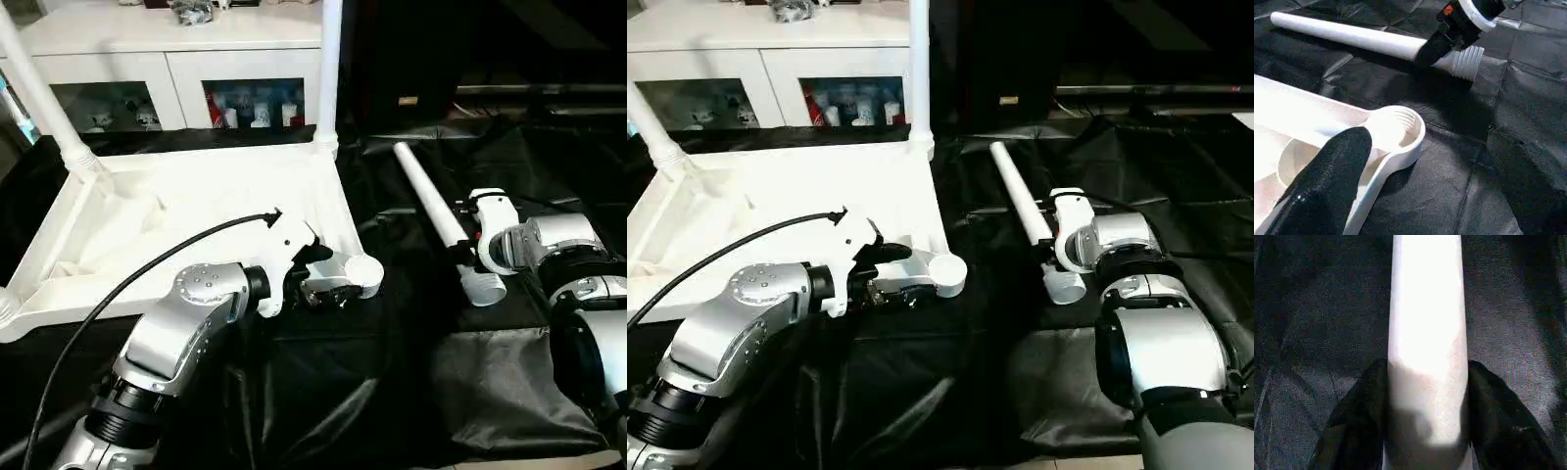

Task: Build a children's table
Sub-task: Pick table leg

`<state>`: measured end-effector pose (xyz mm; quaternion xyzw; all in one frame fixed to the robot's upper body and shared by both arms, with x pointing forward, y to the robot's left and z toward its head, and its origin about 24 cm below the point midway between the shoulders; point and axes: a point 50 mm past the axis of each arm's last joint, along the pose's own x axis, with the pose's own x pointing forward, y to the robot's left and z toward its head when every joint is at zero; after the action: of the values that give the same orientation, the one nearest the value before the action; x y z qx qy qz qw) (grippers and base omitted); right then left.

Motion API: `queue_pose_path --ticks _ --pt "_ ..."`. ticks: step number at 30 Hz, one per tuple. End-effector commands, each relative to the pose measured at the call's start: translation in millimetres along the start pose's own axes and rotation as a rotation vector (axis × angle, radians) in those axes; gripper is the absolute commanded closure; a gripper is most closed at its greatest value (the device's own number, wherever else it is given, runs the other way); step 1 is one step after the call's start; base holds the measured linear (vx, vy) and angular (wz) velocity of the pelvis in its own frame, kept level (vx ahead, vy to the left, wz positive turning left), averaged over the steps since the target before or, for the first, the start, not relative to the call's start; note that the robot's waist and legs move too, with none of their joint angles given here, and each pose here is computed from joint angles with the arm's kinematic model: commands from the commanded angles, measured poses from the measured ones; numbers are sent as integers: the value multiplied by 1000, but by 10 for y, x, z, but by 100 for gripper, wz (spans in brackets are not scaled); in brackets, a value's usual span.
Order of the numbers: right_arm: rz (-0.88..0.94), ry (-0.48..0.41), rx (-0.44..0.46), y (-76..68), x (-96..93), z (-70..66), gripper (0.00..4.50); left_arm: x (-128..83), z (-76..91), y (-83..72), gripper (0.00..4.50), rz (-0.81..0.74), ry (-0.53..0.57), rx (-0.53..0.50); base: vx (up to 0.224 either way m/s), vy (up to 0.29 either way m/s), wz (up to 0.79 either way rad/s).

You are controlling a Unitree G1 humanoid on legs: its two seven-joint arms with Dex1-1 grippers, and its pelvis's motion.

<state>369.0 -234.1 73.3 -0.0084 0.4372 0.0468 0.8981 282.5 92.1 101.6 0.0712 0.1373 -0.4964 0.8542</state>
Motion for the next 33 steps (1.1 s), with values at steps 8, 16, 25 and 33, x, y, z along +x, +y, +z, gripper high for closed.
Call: queue_pose_path --ticks 8,16,25,33 --pt "182 -424 282 -84 -106 213 262 -34 269 235 23 149 -203 -24 0 0 0" --pt "607 -812 429 72 -324 54 263 59 463 309 23 134 -378 -235 0 0 0" --pt "1161 -976 335 549 -841 -279 264 326 756 213 23 -69 -465 -437 0 0 0" --pt "1182 -794 145 815 -801 -480 264 363 949 146 23 -206 -549 -583 0 0 0"
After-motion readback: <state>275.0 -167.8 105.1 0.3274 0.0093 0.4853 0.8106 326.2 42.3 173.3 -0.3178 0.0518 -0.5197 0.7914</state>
